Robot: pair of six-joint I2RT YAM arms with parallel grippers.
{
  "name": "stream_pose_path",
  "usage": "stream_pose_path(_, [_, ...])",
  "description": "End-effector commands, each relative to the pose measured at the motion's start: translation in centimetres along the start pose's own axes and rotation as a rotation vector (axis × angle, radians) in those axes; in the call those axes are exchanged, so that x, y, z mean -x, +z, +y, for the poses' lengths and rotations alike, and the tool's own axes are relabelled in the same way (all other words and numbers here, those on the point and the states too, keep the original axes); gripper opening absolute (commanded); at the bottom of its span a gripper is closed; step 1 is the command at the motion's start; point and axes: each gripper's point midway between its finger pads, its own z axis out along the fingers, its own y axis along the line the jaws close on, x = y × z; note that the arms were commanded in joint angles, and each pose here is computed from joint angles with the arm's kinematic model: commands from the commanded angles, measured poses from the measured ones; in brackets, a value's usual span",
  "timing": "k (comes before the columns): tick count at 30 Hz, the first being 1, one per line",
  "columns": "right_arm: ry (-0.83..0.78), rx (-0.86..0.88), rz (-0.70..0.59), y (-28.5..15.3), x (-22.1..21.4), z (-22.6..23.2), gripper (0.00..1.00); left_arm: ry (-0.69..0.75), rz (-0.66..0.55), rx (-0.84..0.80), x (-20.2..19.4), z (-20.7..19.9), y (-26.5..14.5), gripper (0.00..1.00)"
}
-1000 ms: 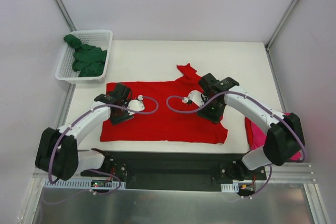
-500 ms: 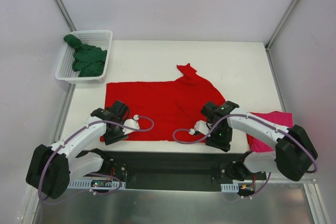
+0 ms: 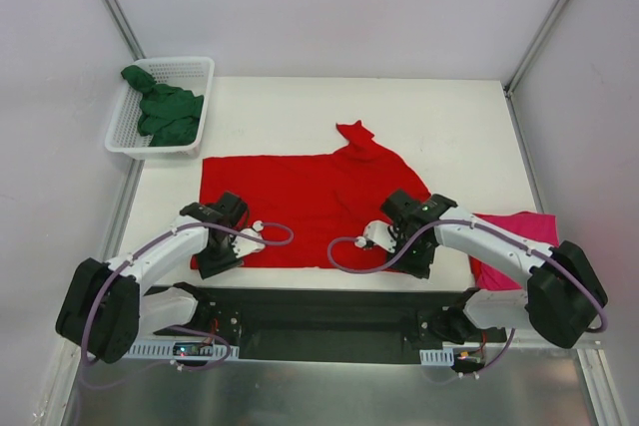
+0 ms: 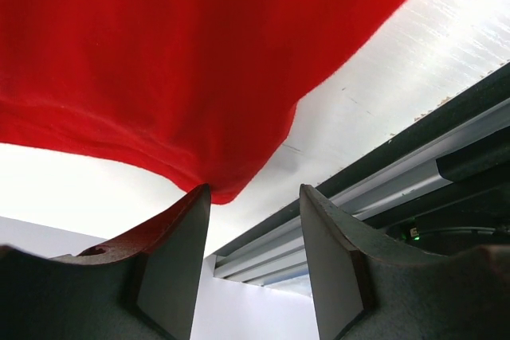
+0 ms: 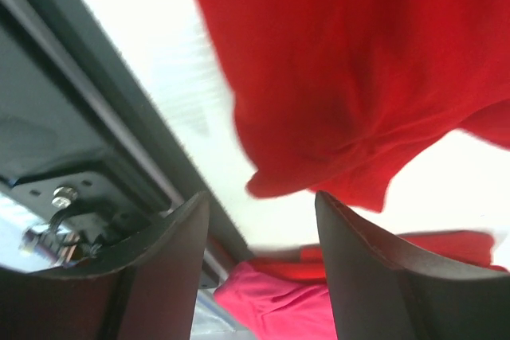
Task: Fold and stack the t-shirts
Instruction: Fold the flattened tshirt in 1/3 of the way
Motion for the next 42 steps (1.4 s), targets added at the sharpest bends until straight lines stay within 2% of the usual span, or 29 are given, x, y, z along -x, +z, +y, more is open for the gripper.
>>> stream_pose_path(1, [0.023,-0.074,-0.013,0.6,1.1,-1.7,0.59,-0.005,0.041,0.001,-0.3,0.3,-0.6,0.49])
stream_pose_path(9, [0.05,-0.059,0.031,2.9,1.6,-2.2,0.56,-0.002,0.037,-0.014,0.9,1.1,-1.0,0.48])
stream_pose_path(17, [0.028,-0.061,0.075,2.4,0.4,-2.0,0.55,0.003,0.031,-0.019,1.4,1.4,-0.9,0.43])
stream_pose_path(28, [-0.002,-0.083,0.13,0.9,-1.4,-1.9,0.56,0.006,0.04,-0.035,1.2,1.0,-0.3,0.42])
stream_pose_path(32, [0.003,-0.072,0.137,1.1,-1.8,-1.5,0.56,0.003,0.042,-0.041,1.1,0.8,-0.2,0.39])
stream_pose_path(35, [0.002,-0.059,0.156,1.7,-2.2,-1.3,0.55,0.005,0.045,-0.047,1.0,0.6,0.0,0.32])
stream_pose_path(36, [0.005,-0.056,0.156,1.8,-2.2,-1.2,0.52,0.006,0.048,-0.05,0.9,0.5,0.0,0.31])
stream_pose_path(37, [0.005,-0.048,0.153,1.9,-2.1,-1.1,0.44,0.006,0.05,-0.051,0.9,0.5,0.0,0.27])
stream_pose_path(38, [0.007,-0.047,0.152,2.0,-2.1,-1.1,0.4,0.009,0.05,-0.051,0.9,0.5,0.0,0.24])
stream_pose_path(42, [-0.002,-0.036,0.173,2.5,-2.5,-0.9,0.18,0.018,0.049,-0.049,0.8,0.5,0.0,0.03])
